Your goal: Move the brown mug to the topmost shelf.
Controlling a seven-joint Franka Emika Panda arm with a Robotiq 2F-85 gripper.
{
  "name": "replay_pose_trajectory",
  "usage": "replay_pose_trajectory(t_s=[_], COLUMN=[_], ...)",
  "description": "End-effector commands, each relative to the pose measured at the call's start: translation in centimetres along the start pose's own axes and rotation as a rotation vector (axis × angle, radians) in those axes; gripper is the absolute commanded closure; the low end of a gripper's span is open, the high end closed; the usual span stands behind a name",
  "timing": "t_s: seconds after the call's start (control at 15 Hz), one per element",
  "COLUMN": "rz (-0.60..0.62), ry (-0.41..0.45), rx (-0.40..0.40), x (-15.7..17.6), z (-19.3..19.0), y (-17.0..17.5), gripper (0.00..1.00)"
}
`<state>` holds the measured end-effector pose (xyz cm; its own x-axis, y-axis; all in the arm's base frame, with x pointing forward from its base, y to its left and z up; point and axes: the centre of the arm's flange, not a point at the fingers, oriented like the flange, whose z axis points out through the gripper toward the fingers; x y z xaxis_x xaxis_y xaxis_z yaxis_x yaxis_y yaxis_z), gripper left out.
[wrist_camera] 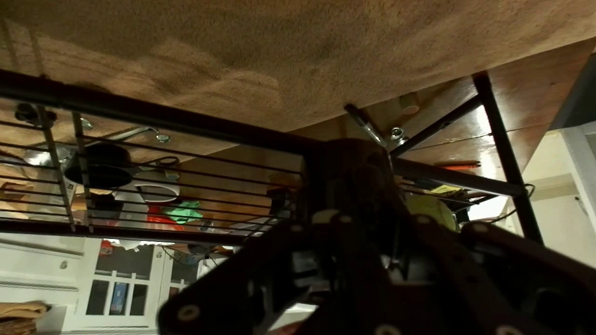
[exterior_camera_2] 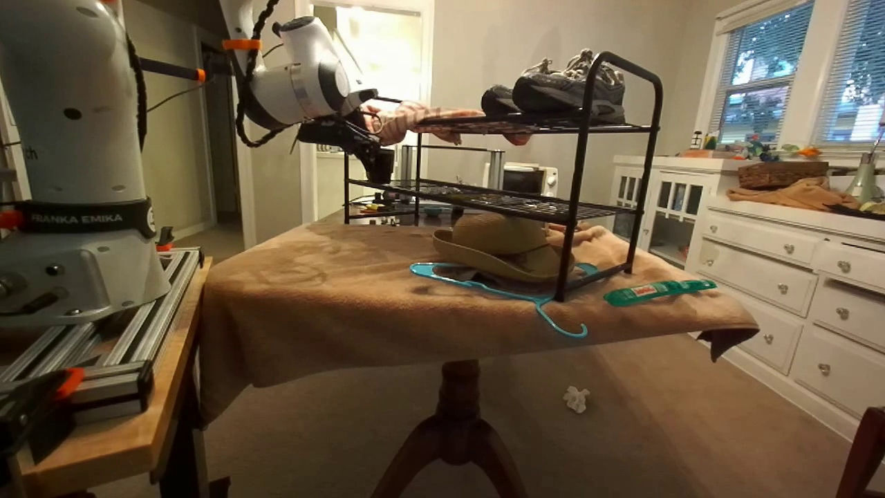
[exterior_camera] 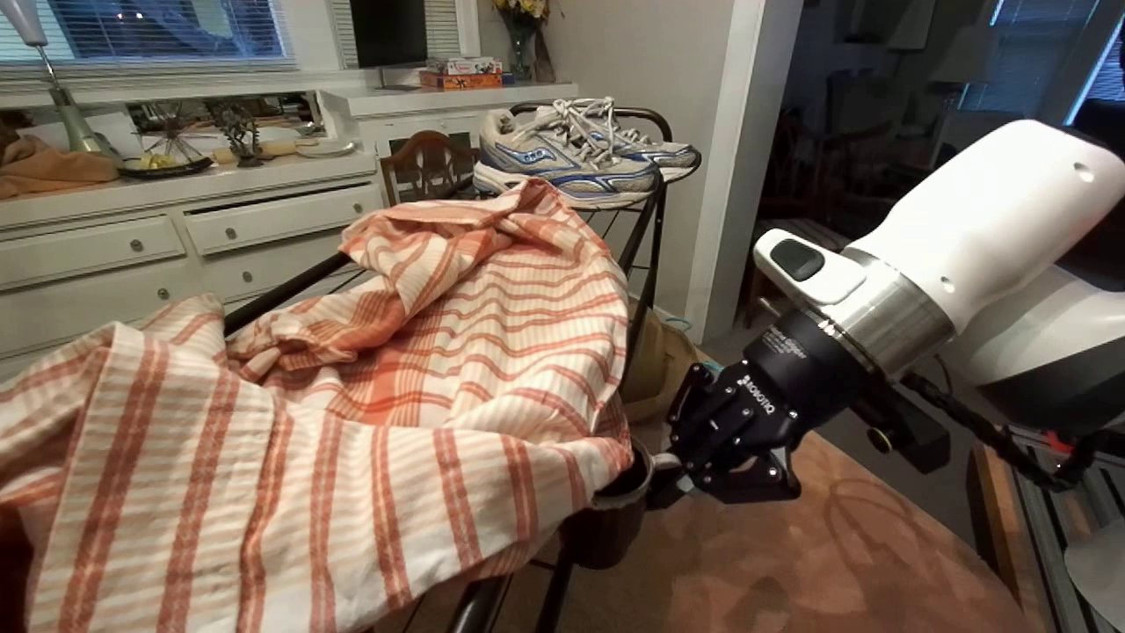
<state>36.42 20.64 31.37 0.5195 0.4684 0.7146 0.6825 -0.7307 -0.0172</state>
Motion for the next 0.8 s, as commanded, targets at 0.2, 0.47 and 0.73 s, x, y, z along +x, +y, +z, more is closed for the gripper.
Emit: replay_pose_trajectory(t_s=[0.2,0.47,0.73], rz=[-0.042,-0.061,-0.039], ry=[0.017,0.033,0.054], rx=[0.144,0.202,0.259], x=[-0.4,0.0,2.0], z=[-7.7,-10.6,-13.9], y=[1.3,1.5,2.0], gripper=[0.96,0.96,0.96])
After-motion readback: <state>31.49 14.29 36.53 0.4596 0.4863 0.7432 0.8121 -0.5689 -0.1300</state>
